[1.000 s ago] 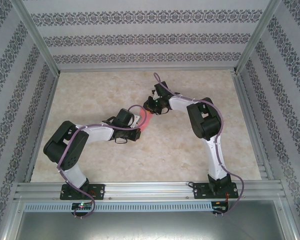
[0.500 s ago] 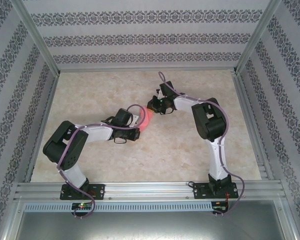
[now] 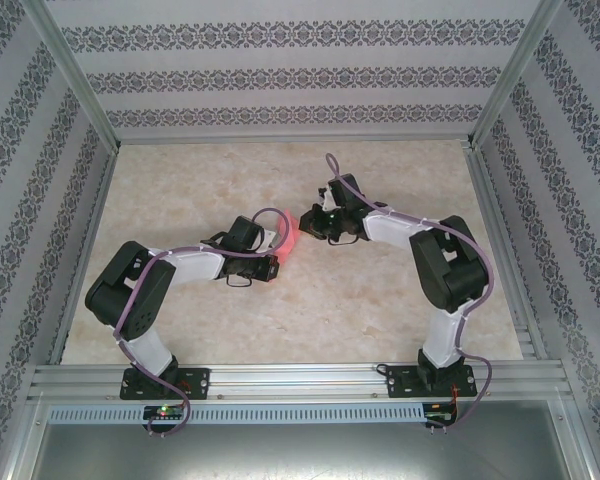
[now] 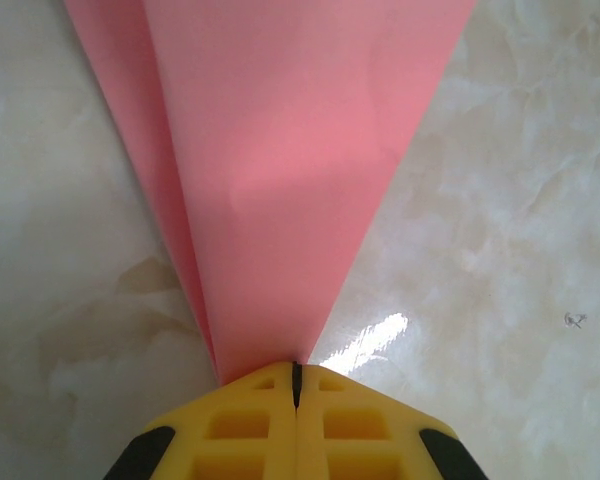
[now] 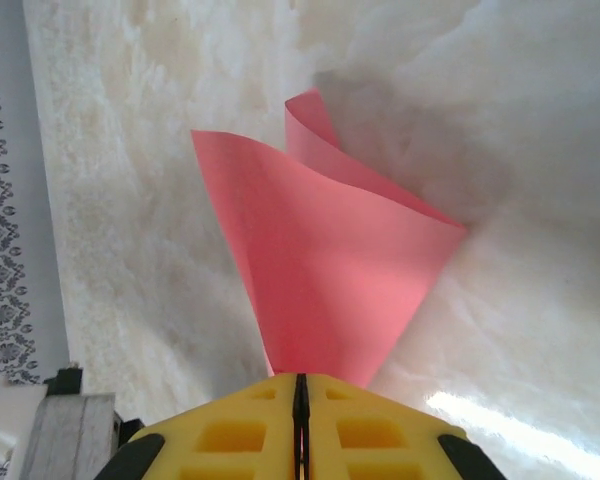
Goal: Fold a paper plane with a square sheet of paper (pick it up from the middle)
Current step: Fold the wing for the fifth time at the center of the table.
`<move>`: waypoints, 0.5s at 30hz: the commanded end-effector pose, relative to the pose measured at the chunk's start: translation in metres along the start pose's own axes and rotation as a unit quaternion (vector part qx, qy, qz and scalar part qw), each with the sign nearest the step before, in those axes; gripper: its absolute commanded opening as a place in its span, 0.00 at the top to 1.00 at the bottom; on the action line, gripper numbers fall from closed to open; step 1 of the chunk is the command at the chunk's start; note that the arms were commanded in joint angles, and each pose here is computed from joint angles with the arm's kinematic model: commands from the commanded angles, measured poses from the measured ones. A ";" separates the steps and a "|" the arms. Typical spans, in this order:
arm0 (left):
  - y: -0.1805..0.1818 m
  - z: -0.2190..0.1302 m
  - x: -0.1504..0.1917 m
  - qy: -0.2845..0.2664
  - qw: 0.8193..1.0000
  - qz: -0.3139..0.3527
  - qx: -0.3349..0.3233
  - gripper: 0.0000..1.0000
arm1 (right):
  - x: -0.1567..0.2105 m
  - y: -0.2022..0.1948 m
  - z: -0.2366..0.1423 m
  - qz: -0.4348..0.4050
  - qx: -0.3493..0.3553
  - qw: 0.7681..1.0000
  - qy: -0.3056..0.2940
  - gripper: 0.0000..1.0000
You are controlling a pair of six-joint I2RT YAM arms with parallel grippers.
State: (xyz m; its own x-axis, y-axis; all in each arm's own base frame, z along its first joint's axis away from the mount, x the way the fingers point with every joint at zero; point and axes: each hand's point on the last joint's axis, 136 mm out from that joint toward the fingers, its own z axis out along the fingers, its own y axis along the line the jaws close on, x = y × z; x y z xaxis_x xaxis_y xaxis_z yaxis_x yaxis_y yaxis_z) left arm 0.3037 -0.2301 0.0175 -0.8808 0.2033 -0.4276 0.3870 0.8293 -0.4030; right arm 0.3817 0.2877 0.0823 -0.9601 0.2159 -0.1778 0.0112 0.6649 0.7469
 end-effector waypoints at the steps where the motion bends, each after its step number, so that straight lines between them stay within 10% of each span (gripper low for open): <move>1: 0.031 0.003 0.068 0.119 0.990 -0.051 -0.050 1.00 | 0.009 0.022 -0.003 -0.019 -0.037 0.999 0.017 0.89; 15: 0.029 -0.001 0.065 0.112 0.991 -0.059 -0.039 1.00 | 0.033 0.033 0.062 -0.027 -0.065 0.994 0.084 0.89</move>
State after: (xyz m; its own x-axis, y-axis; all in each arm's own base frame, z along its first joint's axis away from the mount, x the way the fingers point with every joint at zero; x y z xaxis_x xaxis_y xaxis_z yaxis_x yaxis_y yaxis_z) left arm 0.3019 -0.2270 0.0177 -0.8926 0.1931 -0.4075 0.3713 0.8275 -0.4211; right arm 0.3606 0.3509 0.0566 -0.9925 0.0730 -0.0978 -0.0346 0.6000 0.7992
